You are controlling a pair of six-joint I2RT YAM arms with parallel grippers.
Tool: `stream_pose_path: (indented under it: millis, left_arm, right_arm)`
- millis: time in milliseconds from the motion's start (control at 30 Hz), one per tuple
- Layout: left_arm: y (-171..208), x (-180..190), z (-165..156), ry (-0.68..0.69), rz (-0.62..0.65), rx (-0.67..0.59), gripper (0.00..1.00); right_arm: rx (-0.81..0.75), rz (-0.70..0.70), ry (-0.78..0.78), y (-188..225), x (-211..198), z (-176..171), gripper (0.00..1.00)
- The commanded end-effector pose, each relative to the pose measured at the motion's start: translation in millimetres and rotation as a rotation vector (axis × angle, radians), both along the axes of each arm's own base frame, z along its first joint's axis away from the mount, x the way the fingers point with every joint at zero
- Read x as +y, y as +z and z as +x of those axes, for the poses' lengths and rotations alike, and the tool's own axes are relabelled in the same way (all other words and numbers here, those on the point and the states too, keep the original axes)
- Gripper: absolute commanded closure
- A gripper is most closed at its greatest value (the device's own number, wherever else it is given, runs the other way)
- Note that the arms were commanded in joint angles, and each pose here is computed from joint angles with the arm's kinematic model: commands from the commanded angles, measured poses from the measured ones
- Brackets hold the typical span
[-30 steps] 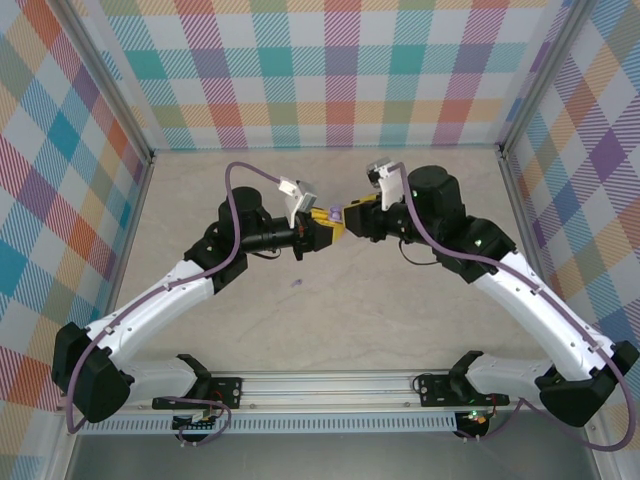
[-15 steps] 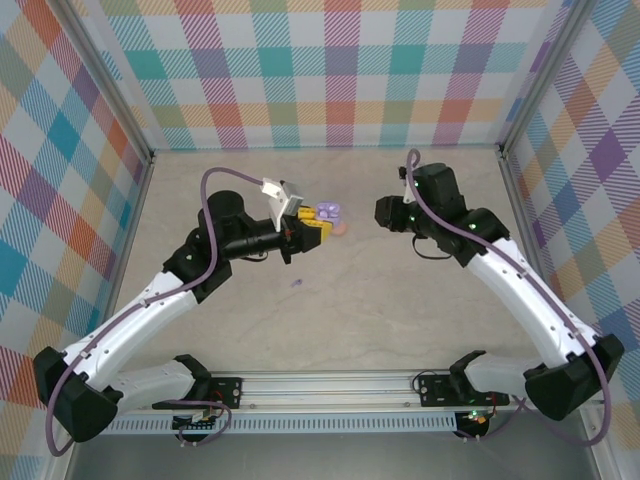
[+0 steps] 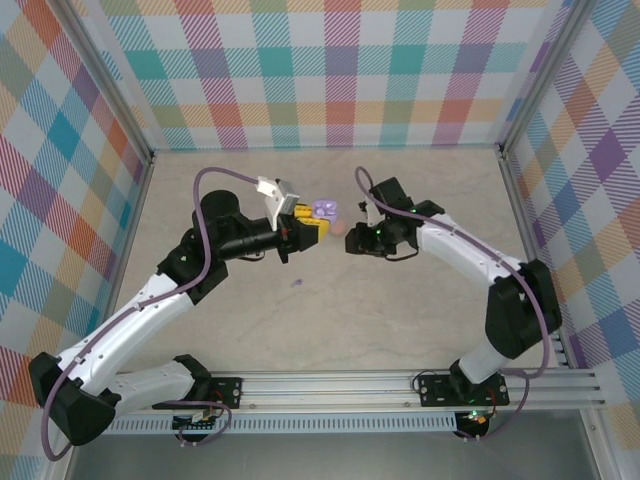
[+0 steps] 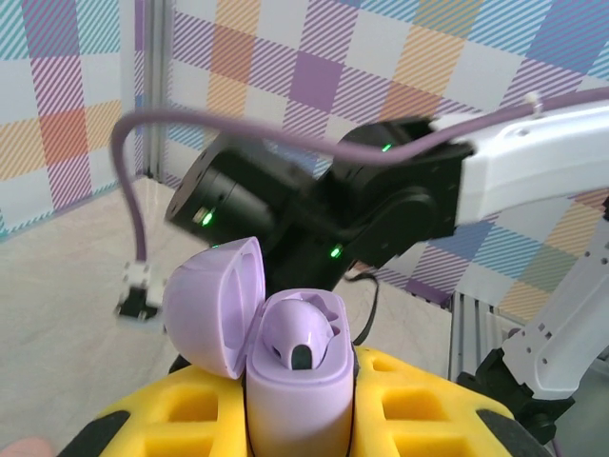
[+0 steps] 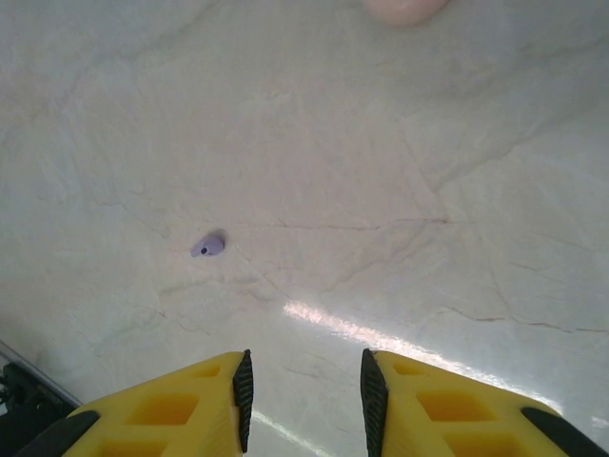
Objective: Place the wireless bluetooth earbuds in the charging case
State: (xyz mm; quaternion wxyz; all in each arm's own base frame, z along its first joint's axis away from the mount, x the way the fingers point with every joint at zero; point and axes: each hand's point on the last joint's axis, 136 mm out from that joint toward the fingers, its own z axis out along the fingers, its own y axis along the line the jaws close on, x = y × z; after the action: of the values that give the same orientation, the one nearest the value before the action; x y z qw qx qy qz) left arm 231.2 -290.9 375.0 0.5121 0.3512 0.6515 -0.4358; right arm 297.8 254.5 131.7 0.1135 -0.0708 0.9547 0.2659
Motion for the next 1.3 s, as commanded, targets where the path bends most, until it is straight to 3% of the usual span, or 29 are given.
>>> stream_pose_path:
  millis: [0,567,1000,1267]
  left_arm:
    - [27.6,4.1,-8.5,0.000,-0.037,-0.064,0.85]
    - [33.4,4.7,-12.7,-0.012,-0.066,-0.075,0.85]
    - [30.8,2.6,-11.8,-0.020,-0.060,-0.069,0.85]
    - [30.2,2.0,-11.9,-0.024,-0.057,-0.065,0.85]
  right_arm:
    - [0.058,0.047,0.099,-8.3,29.9,-11.3,0.62]
    - [0.206,-0.003,0.281,-70.8,116.8,-25.6,0.60]
    - [0.189,-0.234,0.321,-96.6,124.8,-33.7,0.60]
    - [0.179,-0.307,0.330,-108.3,128.8,-33.7,0.60]
